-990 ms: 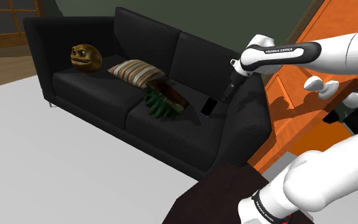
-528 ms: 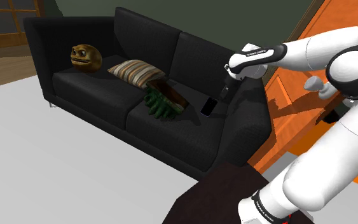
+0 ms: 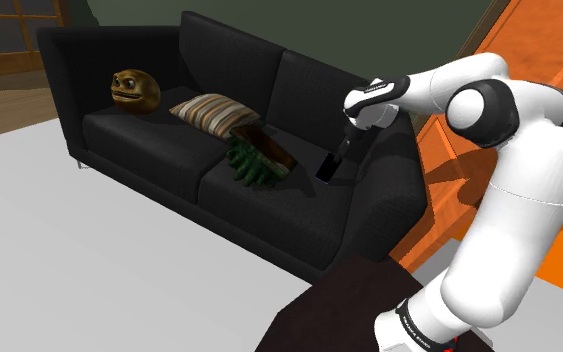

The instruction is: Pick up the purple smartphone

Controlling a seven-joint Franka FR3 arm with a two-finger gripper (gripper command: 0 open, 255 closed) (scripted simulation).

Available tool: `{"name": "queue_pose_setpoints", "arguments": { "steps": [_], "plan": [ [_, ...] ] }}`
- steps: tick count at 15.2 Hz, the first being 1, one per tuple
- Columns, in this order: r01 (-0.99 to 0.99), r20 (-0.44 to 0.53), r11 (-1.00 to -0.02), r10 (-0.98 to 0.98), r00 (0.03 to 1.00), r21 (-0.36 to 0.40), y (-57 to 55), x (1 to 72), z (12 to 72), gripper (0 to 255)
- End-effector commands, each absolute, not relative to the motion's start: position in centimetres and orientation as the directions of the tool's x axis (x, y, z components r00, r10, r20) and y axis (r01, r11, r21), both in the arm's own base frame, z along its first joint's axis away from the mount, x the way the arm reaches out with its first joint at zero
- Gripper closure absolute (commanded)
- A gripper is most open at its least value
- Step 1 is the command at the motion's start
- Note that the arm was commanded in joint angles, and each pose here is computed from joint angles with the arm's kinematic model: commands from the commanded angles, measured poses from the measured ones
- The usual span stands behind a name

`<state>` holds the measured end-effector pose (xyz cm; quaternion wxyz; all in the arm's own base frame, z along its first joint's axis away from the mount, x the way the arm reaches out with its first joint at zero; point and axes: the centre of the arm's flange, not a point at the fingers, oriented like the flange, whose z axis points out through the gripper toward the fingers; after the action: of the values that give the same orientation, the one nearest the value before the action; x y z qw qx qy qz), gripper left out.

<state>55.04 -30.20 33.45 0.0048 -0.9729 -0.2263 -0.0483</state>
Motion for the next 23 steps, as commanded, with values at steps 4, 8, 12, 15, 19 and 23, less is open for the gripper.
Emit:
{"name": "queue_pose_setpoints", "arguments": {
  "steps": [4, 8, 12, 15, 19, 23],
  "plan": [
    [0.443, 0.097, -0.896, 0.442, 0.892, 0.013, -30.2, 55.2, 30.7, 0],
    [0.443, 0.097, -0.896, 0.442, 0.892, 0.013, -30.2, 55.2, 29.9, 255],
    [0.443, 0.097, -0.896, 0.442, 0.892, 0.013, -30.2, 55.2, 30.0, 255],
    [0.443, 0.097, -0.896, 0.442, 0.892, 0.013, -30.2, 55.2, 30.0, 255],
    [0.443, 0.097, -0.896, 0.442, 0.892, 0.013, -30.2, 55.2, 31.0, 255],
    [0.443, 0.097, -0.896, 0.442, 0.892, 0.013, -30.2, 55.2, 33.1, 255]
  ]
}}
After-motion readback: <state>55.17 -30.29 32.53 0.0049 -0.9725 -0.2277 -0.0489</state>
